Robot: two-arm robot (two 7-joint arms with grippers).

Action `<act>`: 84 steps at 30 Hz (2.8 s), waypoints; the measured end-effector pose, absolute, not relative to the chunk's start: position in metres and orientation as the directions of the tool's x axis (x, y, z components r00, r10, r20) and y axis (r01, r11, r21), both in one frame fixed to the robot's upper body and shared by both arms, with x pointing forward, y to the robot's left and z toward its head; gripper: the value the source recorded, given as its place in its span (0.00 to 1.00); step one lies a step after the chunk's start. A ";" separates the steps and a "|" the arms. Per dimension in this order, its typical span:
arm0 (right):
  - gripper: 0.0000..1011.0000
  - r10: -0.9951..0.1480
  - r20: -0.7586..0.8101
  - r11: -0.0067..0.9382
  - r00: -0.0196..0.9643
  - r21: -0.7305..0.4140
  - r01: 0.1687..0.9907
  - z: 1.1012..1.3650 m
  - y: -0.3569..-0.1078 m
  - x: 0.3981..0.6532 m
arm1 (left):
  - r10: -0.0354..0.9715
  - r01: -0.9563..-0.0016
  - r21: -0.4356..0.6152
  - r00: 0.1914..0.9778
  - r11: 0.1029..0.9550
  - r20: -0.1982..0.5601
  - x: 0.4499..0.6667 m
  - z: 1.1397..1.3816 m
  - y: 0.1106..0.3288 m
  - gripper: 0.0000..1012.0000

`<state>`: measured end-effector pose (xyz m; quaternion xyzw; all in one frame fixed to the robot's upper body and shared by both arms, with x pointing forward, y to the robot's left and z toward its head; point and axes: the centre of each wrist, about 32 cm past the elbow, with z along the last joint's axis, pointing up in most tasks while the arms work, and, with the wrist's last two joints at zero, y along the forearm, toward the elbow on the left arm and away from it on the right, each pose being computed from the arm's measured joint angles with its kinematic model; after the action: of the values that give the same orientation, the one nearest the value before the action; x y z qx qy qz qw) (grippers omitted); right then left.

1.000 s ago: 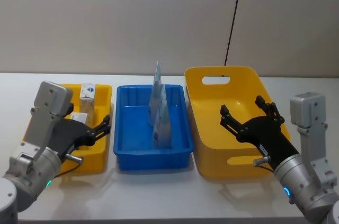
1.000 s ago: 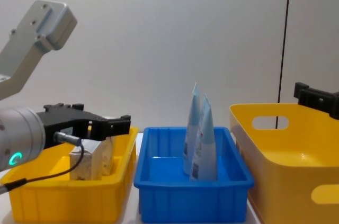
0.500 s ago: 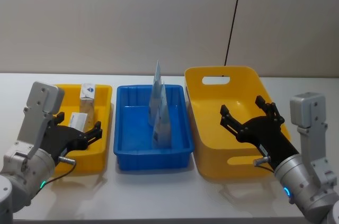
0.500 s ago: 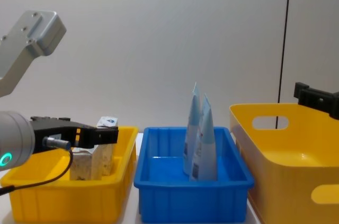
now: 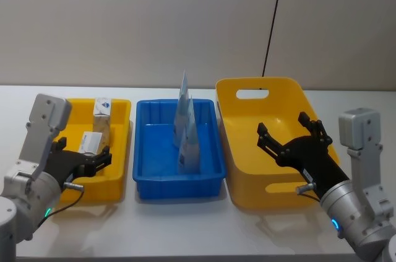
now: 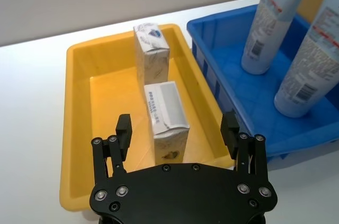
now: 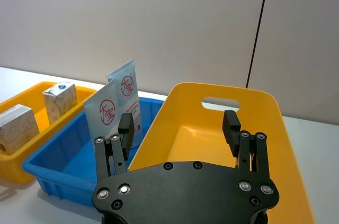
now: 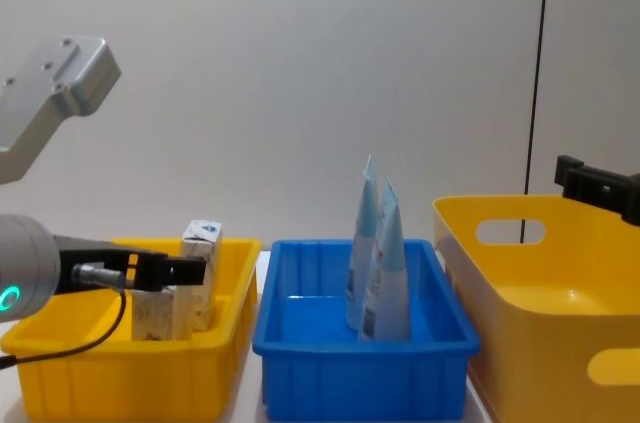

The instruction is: Bimanual collaborative sorting of washing and personal care products

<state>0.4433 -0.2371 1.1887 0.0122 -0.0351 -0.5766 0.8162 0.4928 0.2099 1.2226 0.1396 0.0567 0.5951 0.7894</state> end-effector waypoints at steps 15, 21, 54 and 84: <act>0.99 -0.942 0.043 0.335 0.333 0.060 0.940 1.189 -0.237 0.443 | 0.966 -0.914 0.341 0.253 0.220 0.055 0.505 1.218 0.208 0.99; 0.99 -0.942 0.043 0.335 0.333 0.060 0.940 1.189 -0.237 0.443 | 0.968 -0.910 0.354 0.247 0.216 0.043 0.509 1.216 0.209 0.99; 0.99 -0.942 0.043 0.335 0.333 0.060 0.940 1.189 -0.237 0.443 | 0.968 -0.903 0.371 0.248 0.217 0.037 0.528 1.203 0.207 0.99; 0.99 -0.942 0.043 0.335 0.333 0.060 0.940 1.189 -0.237 0.443 | 0.964 -0.906 0.354 0.264 0.233 0.043 0.541 1.196 0.208 0.99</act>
<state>0.4433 -0.2371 1.1887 0.0122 -0.0351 -0.5766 0.8162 0.5406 0.2075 1.1959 0.1561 0.0926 0.5995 0.7795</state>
